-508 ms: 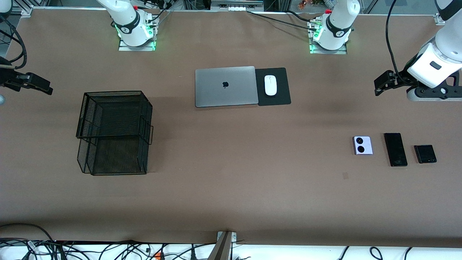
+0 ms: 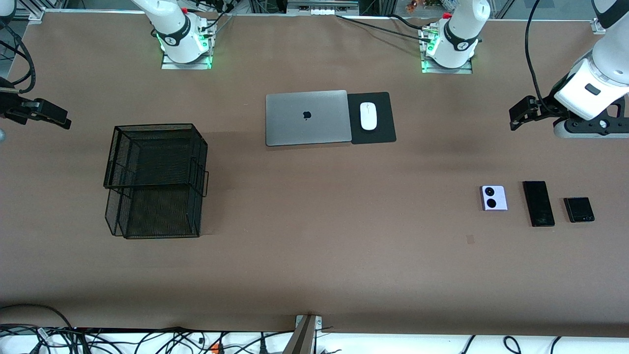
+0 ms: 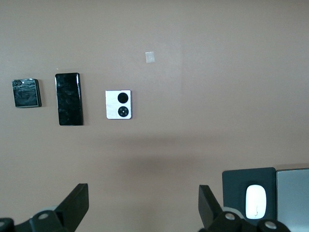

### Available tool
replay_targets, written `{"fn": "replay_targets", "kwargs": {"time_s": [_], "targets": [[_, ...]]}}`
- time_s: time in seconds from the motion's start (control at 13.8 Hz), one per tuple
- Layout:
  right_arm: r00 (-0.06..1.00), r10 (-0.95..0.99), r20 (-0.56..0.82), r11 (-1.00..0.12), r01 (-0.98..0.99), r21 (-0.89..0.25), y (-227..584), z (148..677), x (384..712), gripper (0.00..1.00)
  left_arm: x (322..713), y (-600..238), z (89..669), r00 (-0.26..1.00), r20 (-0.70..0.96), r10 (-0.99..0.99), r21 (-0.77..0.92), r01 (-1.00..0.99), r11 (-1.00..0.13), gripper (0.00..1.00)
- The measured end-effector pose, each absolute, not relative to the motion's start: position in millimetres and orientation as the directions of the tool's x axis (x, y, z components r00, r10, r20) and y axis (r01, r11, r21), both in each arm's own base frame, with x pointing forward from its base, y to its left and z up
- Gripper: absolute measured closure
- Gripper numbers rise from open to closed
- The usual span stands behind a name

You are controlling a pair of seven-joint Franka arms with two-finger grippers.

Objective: Place phones with both arms
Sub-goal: 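Reach the left gripper toward the white two-lens phone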

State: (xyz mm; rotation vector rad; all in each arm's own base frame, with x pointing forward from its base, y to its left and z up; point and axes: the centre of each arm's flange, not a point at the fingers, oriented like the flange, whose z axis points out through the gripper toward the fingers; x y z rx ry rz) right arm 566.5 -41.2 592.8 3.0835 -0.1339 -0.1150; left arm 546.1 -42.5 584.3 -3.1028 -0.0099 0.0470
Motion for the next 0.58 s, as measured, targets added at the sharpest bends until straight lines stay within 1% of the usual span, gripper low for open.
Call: {"fn": "replay_targets", "kwargs": {"time_s": [0.29,0.58], "targets": [[0.994,-0.086,-0.072,-0.995,-0.082,0.056,-39.8,592.9,566.6,0.0,544.8,-39.8,578.3,0.998,-0.065,0.012,-0.041,0.01,-0.999,0.0],[0.994,-0.085,-0.072,-0.995,-0.081,0.056,-39.1,592.9,566.7,0.0,553.8,-34.9,553.5,0.992,-0.125,0.022,-0.044,0.016,-0.999,0.0]]}}
